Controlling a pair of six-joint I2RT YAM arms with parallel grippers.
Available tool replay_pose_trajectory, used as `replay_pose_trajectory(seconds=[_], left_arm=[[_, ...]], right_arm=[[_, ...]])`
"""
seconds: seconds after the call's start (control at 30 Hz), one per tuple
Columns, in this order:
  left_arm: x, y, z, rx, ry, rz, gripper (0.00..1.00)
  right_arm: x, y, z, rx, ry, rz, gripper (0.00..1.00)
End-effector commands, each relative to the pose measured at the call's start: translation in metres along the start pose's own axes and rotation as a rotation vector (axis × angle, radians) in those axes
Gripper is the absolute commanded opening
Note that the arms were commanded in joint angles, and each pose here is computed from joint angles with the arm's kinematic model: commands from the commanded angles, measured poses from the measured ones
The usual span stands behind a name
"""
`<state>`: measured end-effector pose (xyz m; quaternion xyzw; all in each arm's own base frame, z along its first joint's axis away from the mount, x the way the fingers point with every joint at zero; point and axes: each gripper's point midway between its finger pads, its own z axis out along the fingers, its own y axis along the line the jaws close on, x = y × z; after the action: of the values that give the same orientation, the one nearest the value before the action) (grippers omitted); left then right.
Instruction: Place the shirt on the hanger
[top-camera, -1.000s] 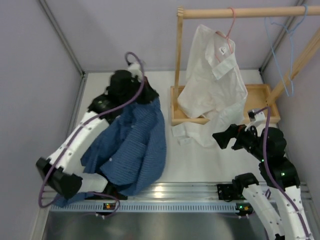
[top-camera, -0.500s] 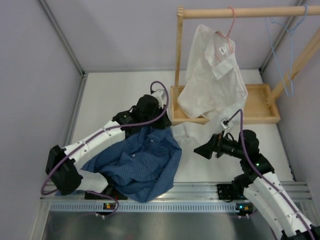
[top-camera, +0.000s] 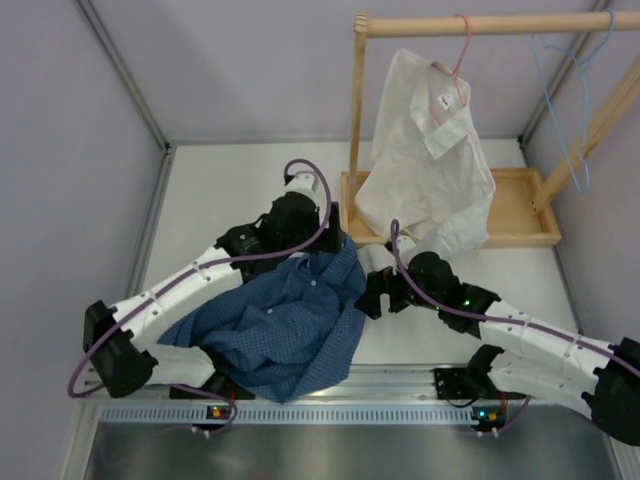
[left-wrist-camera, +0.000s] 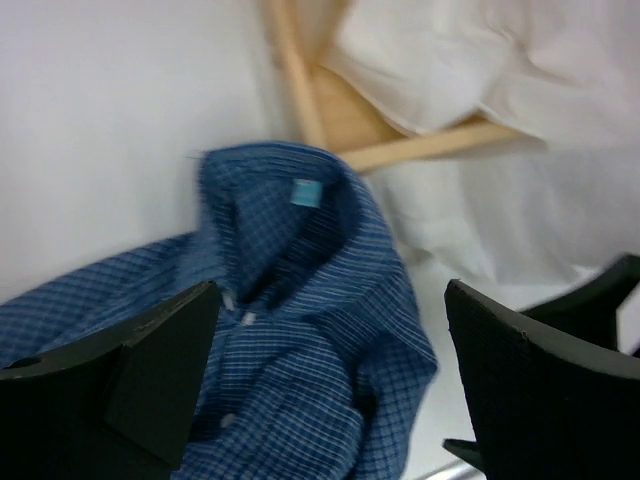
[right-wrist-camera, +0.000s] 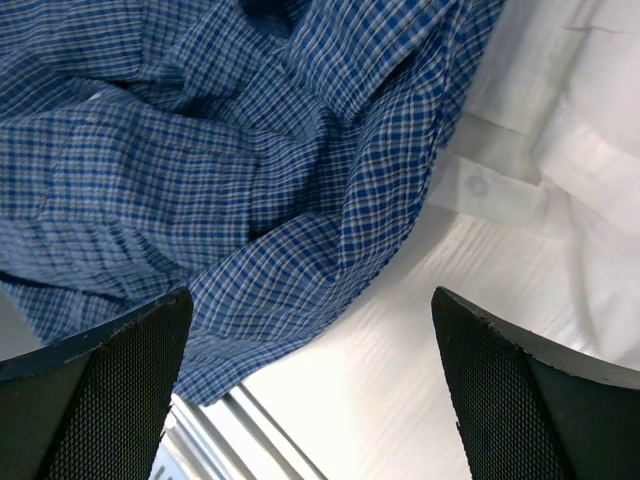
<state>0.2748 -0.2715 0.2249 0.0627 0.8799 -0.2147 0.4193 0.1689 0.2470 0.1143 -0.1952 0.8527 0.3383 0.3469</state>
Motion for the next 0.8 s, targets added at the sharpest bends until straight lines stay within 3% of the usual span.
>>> replay_pose_trajectory(seconds=[0.0, 0.2, 0.27, 0.33, 0.4, 0.43, 0.5, 0.6, 0.63, 0.67, 0.7, 0.73, 0.77], left_arm=[[-0.034, 0.081, -0.041, -0.373, -0.19, -0.03, 0.98], [0.033, 0.1, -0.005, -0.348, 0.031, -0.048, 0.98], [0.049, 0.092, 0.01, -0.251, 0.108, -0.064, 0.93], [0.064, 0.092, 0.031, -0.204, 0.16, -0.089, 0.89], [0.079, 0.097, 0.051, -0.176, 0.233, -0.124, 0.86], [0.074, 0.096, 0.06, -0.166, 0.218, -0.136, 0.86], [0.079, 0.109, 0.08, -0.204, 0.243, -0.159, 0.74], [0.078, 0.119, 0.103, -0.25, 0.266, -0.187, 0.51], [0.079, 0.119, 0.107, -0.252, 0.271, -0.193, 0.4], [0.076, 0.117, 0.111, -0.248, 0.271, -0.194, 0.23], [0.073, 0.116, 0.111, -0.247, 0.263, -0.2, 0.13], [0.068, 0.115, 0.11, -0.249, 0.25, -0.201, 0.03], [0.06, 0.114, 0.107, -0.25, 0.223, -0.202, 0.0]], right_arm=[[-0.024, -0.002, 0.011, 0.047, -0.1, -0.021, 0.99], [0.014, -0.015, 0.029, 0.068, 0.028, -0.003, 0.99], [0.018, -0.006, 0.036, 0.015, 0.04, 0.0, 0.97], [0.025, -0.005, 0.044, 0.003, 0.058, 0.006, 0.86], [0.031, -0.003, 0.049, -0.017, 0.073, 0.012, 0.83], [0.031, 0.001, 0.05, -0.041, 0.069, 0.01, 0.79], [0.029, 0.006, 0.051, -0.082, 0.039, 0.011, 0.76], [0.023, 0.004, 0.049, -0.059, 0.008, 0.012, 0.56], [0.021, 0.004, 0.047, -0.059, -0.001, 0.01, 0.38], [0.017, 0.006, 0.044, -0.065, -0.02, 0.005, 0.32], [0.016, 0.005, 0.041, -0.06, -0.023, 0.001, 0.17], [0.014, 0.005, 0.039, -0.054, -0.031, -0.004, 0.1], [0.004, 0.007, 0.034, -0.053, -0.065, -0.013, 0.02]])
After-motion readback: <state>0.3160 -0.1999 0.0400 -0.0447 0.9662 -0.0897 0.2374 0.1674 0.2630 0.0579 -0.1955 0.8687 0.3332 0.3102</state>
